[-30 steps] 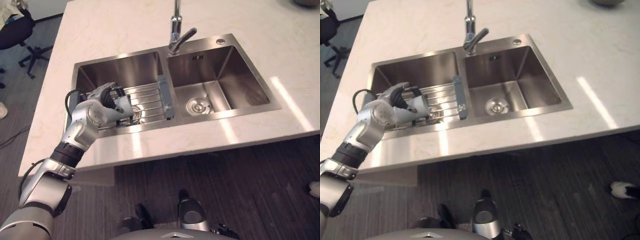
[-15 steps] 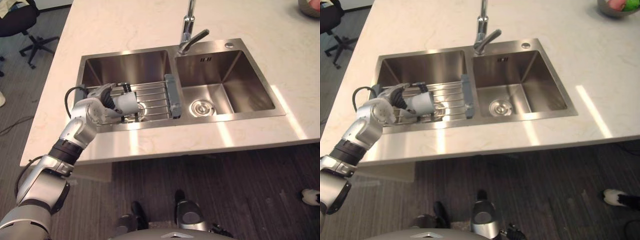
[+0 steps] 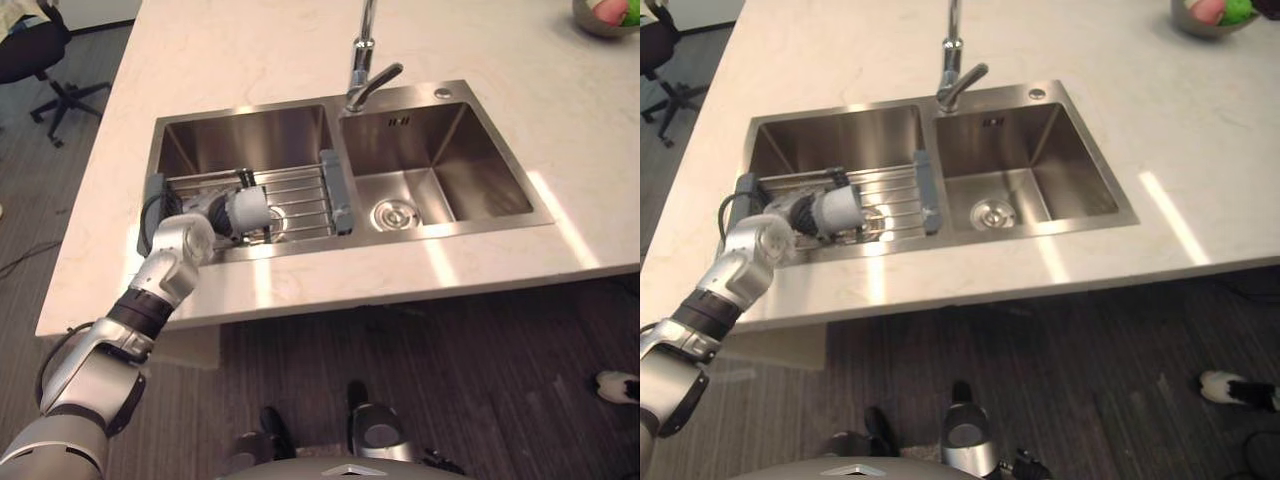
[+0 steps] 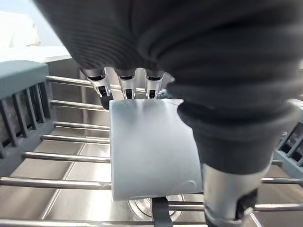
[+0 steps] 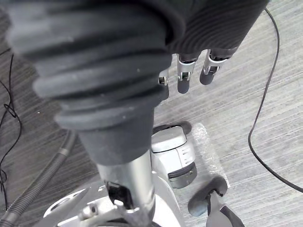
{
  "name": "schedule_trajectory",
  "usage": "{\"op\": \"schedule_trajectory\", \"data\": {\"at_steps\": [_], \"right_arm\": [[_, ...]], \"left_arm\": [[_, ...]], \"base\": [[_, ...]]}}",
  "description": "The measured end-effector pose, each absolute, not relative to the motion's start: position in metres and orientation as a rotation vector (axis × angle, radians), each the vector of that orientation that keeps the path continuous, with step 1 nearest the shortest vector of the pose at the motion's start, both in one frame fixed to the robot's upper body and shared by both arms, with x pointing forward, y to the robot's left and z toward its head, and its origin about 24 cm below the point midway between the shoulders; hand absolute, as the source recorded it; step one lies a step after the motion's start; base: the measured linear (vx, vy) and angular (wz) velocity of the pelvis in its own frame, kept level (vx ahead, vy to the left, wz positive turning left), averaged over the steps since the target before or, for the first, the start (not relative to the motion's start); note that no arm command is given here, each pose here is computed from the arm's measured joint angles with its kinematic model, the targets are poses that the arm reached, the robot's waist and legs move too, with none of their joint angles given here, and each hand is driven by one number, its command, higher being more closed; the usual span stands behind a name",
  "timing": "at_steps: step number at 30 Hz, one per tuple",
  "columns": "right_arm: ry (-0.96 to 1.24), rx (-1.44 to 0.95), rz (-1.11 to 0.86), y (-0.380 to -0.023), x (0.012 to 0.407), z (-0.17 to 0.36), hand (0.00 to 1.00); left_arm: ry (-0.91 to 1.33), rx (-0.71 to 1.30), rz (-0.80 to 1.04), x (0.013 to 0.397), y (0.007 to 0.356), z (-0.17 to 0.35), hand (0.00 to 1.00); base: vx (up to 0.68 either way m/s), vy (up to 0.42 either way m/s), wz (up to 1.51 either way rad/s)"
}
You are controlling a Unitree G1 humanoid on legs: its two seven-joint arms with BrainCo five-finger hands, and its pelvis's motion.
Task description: Walk over to the sink, pick up the cup, carry it to the dishwasher, place the cup inside the dishwasher, then close the dishwasher door
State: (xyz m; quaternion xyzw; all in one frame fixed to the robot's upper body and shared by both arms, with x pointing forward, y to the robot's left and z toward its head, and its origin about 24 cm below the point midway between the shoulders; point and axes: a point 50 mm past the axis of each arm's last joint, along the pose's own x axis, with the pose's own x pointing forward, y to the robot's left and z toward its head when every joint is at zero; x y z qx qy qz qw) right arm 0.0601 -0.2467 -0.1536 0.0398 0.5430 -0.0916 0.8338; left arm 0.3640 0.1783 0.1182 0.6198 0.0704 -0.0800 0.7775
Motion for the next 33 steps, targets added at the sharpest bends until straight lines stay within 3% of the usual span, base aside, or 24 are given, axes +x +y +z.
{"op": "schedule_trajectory", "data": {"at_steps": [16, 17, 27, 33], "right_arm": [[1.138, 0.111, -0.2, -0.245, 0.061, -0.154, 0.0], [1.138, 0.104, -0.191, -0.244, 0.062, -0.154, 0.0], [1.106, 0.086, -0.167, -0.243, 0.07, -0.151, 0.0], [1.105, 0.101, -0.178, -0.243, 0.068, -0.151, 0.0]], "left_arm": [[0.22, 1.328, -0.054, 0.369, 0.189, 0.103, 0.0], [0.228, 1.334, -0.039, 0.37, 0.192, 0.103, 1.0], [0.296, 1.283, 0.012, 0.374, 0.21, 0.107, 1.0], [0.192, 1.225, 0.043, 0.376, 0.208, 0.108, 1.0]], "base": [[0.0, 0.0, -0.06], [-0.04, -0.008, -0.21], [-0.04, -0.012, -0.08], [0.01, -0.003, 0.03]]}}
